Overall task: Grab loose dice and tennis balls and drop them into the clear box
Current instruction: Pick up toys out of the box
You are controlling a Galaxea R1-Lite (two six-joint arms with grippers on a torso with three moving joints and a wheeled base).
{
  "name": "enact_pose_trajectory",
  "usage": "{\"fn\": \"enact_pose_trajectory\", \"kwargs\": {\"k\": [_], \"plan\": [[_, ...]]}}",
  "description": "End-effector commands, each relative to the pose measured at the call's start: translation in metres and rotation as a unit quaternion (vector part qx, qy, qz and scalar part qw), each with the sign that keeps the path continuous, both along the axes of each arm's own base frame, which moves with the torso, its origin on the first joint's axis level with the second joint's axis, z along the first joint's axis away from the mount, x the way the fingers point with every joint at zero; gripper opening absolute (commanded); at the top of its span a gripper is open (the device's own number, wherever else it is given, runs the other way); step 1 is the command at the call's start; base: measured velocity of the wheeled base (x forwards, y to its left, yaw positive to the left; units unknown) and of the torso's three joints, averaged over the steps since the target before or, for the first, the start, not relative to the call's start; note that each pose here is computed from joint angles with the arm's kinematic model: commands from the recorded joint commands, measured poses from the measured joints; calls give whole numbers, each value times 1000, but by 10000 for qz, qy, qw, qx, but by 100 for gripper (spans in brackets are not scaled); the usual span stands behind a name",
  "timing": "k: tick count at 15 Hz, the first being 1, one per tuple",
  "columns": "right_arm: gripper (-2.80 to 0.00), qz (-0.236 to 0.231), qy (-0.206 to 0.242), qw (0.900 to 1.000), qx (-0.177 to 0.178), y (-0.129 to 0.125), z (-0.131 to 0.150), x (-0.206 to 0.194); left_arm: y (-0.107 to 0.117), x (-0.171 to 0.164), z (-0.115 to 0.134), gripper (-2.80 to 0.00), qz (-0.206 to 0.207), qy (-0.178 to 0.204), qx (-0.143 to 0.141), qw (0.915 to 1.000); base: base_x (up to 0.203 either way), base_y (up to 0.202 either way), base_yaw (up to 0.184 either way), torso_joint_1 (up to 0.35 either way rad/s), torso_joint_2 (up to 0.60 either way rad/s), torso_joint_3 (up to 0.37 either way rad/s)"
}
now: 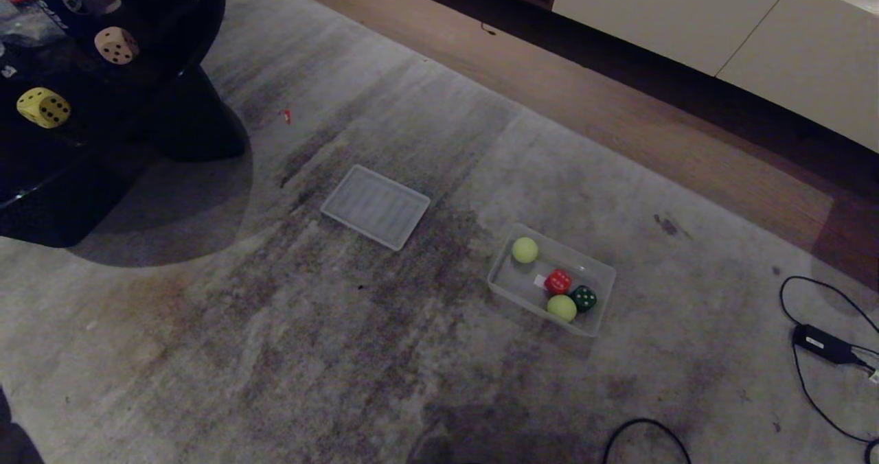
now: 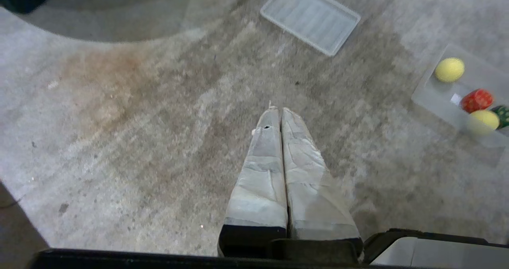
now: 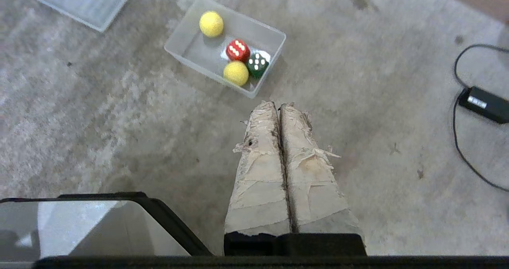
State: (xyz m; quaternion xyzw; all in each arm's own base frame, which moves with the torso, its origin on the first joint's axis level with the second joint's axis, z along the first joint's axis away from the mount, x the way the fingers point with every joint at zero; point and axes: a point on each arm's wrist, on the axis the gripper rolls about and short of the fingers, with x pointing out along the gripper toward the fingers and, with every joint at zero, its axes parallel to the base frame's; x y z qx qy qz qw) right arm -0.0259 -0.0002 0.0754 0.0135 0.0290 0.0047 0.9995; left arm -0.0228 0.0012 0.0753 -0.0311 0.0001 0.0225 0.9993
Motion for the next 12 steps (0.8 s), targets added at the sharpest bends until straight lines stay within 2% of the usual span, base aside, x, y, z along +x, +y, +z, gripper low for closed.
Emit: {"fn": "enact_pose_trajectory", "kwargs": {"k": [1,12], "plan": [[-280,3,10,10000,2,0,0,0,0,0,0,-280,5,14,-3,10000,0,0,0,1,6,204],[-280,2,10,10000,10,0,0,0,0,0,0,-280,5,14,-3,10000,0,0,0,2,4,202]]}}
